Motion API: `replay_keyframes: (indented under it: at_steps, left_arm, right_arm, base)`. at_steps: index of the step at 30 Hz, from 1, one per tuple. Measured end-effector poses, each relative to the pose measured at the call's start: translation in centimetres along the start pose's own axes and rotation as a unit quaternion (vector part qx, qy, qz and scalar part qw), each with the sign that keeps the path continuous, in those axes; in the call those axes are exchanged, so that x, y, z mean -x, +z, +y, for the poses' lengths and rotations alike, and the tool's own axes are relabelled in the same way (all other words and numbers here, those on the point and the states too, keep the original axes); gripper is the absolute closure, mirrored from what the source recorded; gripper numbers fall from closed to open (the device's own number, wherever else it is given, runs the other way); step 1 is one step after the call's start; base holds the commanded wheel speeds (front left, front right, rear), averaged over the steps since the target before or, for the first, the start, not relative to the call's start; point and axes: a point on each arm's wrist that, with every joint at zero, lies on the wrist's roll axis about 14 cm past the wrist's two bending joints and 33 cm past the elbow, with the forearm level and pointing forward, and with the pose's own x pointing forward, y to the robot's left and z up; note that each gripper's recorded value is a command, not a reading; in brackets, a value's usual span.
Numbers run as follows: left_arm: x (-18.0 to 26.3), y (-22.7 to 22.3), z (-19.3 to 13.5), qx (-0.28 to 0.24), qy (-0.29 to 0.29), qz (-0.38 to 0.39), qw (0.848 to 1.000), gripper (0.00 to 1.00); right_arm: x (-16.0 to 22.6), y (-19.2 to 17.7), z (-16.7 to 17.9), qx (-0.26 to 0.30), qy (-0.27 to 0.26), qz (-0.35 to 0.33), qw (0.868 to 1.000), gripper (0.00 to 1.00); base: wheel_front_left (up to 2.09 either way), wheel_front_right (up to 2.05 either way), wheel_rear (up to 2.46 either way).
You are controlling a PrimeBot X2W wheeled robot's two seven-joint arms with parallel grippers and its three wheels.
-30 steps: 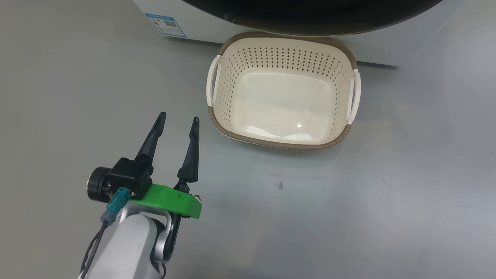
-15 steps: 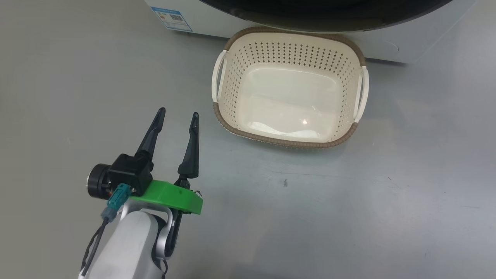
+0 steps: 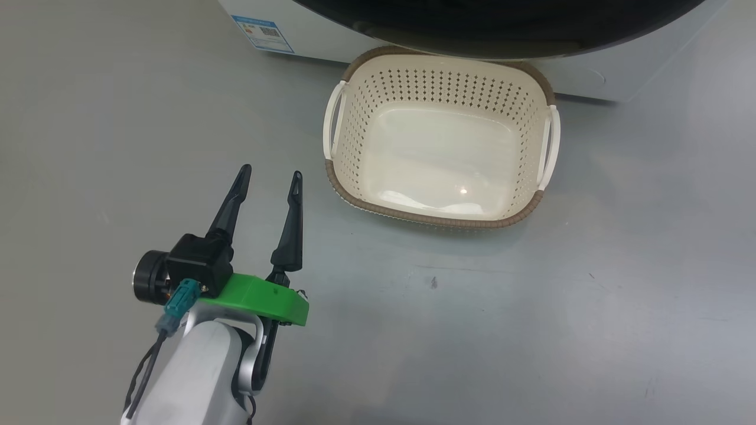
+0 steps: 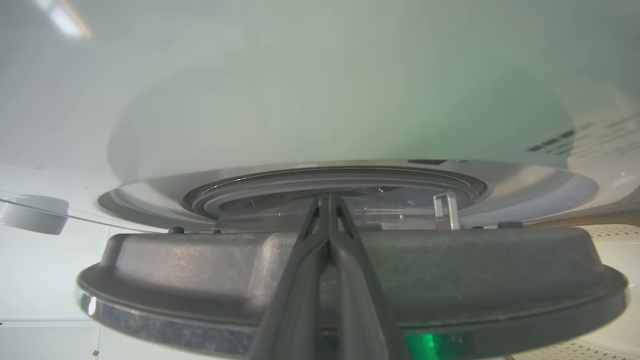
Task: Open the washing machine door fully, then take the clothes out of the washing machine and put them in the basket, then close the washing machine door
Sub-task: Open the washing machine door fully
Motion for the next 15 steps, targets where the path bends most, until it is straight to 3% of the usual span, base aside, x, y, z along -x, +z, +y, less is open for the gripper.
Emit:
replay_keyframes:
  at_steps: [15]
  left_arm:
    - [0.4, 1.2, -1.1, 0.002, -0.015, -0.015, 1.0, 0.0]
  right_arm:
    - [1.8, -2.4, 0.3, 0.004, 0.011, 0.042, 0.999, 1.0]
  base:
    - [0.0, 0.0, 0.0]
